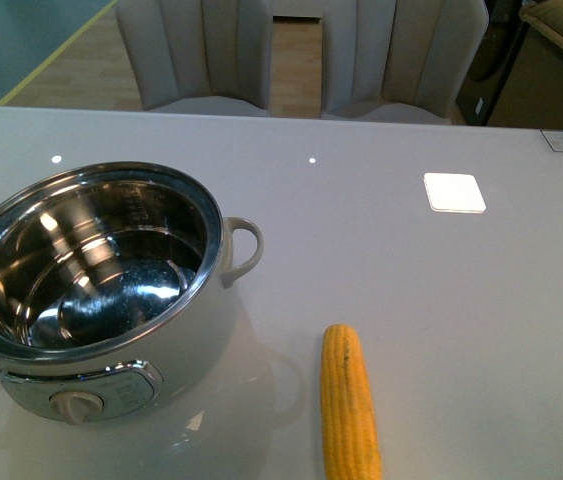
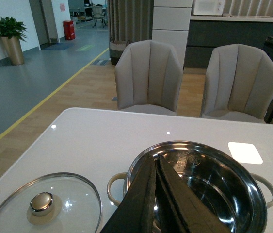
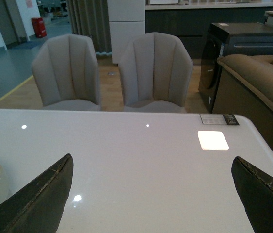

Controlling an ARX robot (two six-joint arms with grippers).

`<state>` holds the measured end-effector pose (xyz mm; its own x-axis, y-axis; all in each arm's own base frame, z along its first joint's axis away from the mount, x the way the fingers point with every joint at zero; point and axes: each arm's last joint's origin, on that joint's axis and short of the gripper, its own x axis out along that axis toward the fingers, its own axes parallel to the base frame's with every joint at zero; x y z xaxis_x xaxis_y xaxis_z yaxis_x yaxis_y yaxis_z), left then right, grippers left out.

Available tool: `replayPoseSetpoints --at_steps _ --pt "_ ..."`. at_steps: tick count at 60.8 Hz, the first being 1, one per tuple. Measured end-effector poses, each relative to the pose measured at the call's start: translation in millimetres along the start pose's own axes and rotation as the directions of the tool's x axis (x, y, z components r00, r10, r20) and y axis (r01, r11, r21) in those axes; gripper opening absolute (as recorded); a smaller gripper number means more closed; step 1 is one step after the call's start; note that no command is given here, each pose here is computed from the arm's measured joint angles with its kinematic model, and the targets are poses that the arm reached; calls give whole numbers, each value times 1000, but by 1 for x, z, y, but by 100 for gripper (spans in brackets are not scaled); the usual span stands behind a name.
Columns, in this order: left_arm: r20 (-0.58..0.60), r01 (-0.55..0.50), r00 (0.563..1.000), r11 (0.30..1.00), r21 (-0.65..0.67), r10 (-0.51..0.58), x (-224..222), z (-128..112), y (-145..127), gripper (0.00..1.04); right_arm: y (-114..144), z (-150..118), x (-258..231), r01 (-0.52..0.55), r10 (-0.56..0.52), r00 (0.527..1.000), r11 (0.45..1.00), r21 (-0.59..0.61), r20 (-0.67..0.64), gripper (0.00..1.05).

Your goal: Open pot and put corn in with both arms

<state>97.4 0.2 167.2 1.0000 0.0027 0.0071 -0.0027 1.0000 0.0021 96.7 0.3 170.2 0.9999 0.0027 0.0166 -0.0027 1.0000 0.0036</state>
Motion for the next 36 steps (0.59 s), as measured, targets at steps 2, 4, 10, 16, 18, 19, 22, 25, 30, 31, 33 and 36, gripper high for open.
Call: replayPoseSetpoints --at_steps 2,4,10,16,18,19,22,25,30,31,33,36 --pt "0 0 1000 1000 0 0 0 0 0 15 0 0 0 0 0 1000 1000 0 0 96" --pt "0 0 1000 1000 0 0 0 0 0 22 0 0 0 0 0 1000 1000 0 0 96" --pt "0 0 1000 1000 0 0 0 0 0 42 0 0 0 0 0 1000 1000 0 0 96" --pt "0 0 1000 1000 0 0 0 0 0 66 0 0 0 0 0 1000 1000 0 0 96" --pt "0 0 1000 1000 0 0 0 0 0 72 0 0 0 0 0 1000 1000 0 0 96" --pt "0 0 1000 1000 0 0 0 0 0 75 0 0 0 0 0 1000 1000 0 0 96" --pt "0 0 1000 1000 0 0 0 0 0 84 0 0 0 0 0 1000 1000 0 0 96" --pt "0 0 1000 1000 0 0 0 0 0 93 0 0 0 0 0 1000 1000 0 0 96" --pt "0 0 1000 1000 0 0 0 0 0 98 0 0 0 0 0 1000 1000 0 0 96" --pt "0 0 1000 1000 0 0 0 0 0 98 0 0 0 0 0 1000 1000 0 0 96" --pt "0 0 1000 1000 0 0 0 0 0 98 0 0 0 0 0 1000 1000 0 0 96" --pt "0 0 1000 1000 0 0 0 0 0 98 0 0 0 0 0 1000 1000 0 0 96"
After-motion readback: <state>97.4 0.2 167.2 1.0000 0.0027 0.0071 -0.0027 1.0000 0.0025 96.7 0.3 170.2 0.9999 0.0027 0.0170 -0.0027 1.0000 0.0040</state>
